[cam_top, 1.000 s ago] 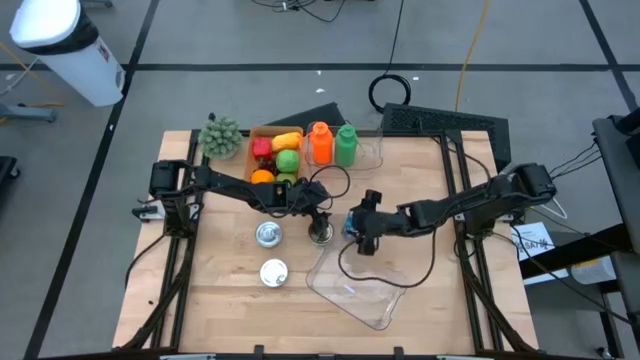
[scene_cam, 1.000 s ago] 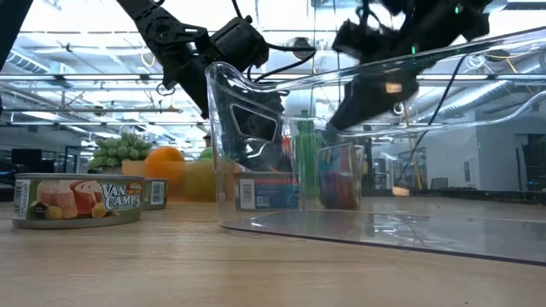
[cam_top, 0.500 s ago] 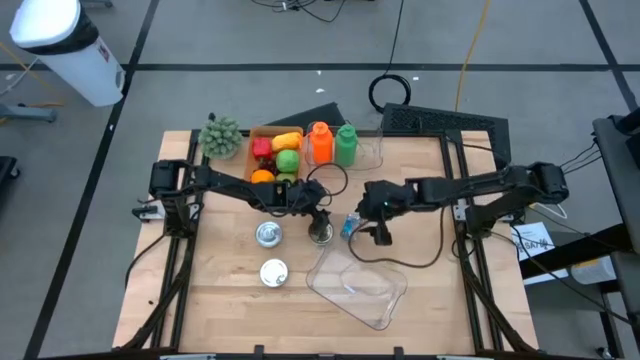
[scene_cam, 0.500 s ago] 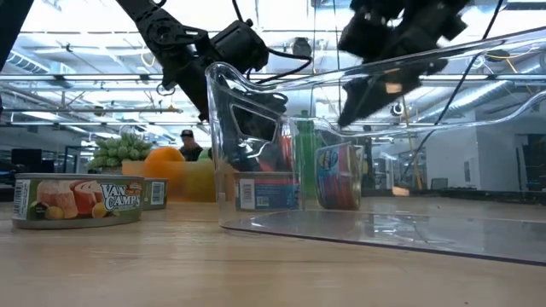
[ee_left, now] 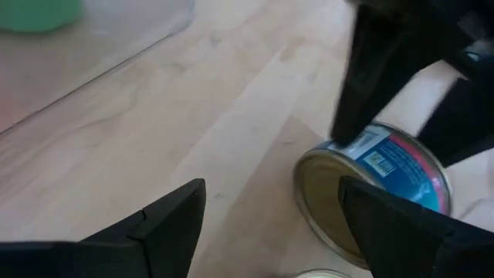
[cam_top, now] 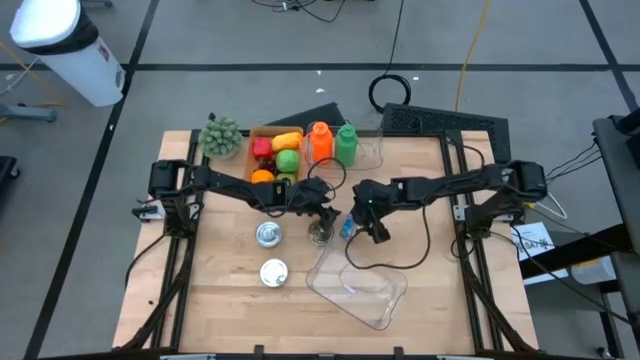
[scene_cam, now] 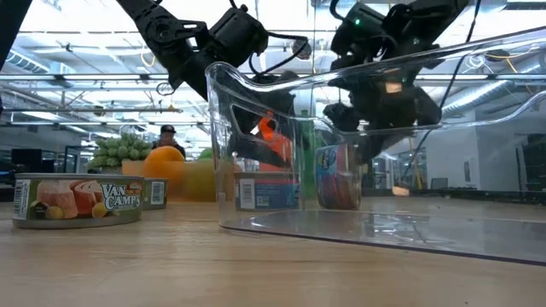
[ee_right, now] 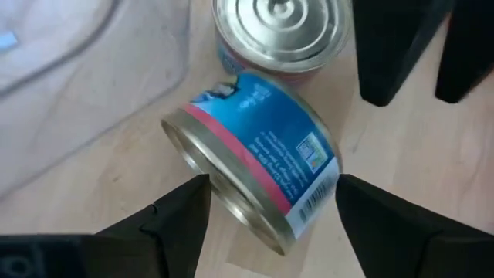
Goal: Pick & Place Food Item
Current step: Put the right blue pink tuna can into the bottom transparent bin
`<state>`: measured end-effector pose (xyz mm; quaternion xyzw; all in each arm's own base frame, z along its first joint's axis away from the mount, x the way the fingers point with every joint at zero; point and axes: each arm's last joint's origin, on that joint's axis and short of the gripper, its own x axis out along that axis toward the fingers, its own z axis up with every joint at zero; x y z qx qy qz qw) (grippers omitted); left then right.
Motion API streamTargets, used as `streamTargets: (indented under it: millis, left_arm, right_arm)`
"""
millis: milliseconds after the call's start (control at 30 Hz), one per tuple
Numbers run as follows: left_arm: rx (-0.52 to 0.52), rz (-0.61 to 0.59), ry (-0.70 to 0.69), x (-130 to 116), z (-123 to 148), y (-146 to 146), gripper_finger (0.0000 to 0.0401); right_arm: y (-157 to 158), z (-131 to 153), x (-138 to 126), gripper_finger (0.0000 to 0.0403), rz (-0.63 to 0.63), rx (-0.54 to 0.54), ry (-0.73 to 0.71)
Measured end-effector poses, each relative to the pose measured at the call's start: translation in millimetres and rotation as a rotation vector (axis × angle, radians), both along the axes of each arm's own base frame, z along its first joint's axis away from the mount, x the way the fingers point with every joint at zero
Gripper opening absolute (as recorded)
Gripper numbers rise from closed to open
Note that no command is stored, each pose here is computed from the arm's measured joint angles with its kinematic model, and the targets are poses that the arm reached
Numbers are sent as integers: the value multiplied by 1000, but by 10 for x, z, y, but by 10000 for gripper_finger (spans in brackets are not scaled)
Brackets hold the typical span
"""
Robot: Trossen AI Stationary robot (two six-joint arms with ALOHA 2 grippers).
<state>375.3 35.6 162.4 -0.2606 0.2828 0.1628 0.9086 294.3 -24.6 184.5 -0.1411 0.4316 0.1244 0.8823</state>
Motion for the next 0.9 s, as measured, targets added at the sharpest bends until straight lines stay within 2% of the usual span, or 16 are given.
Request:
streamTargets:
  millis: [167,500,900]
  left_arm:
    - [8,-25,-34,23,28,-23,310]
    - [-39,-125,-50,32,36,-55,310]
    - [-74,-334,-145,72,107,-105,310]
  right_arm:
    - [-6,15,48,256,15,-17,-51]
    - [-10,39,87,256,6,-11,-99]
    - [-9,1,93,256,6,-11,-83]
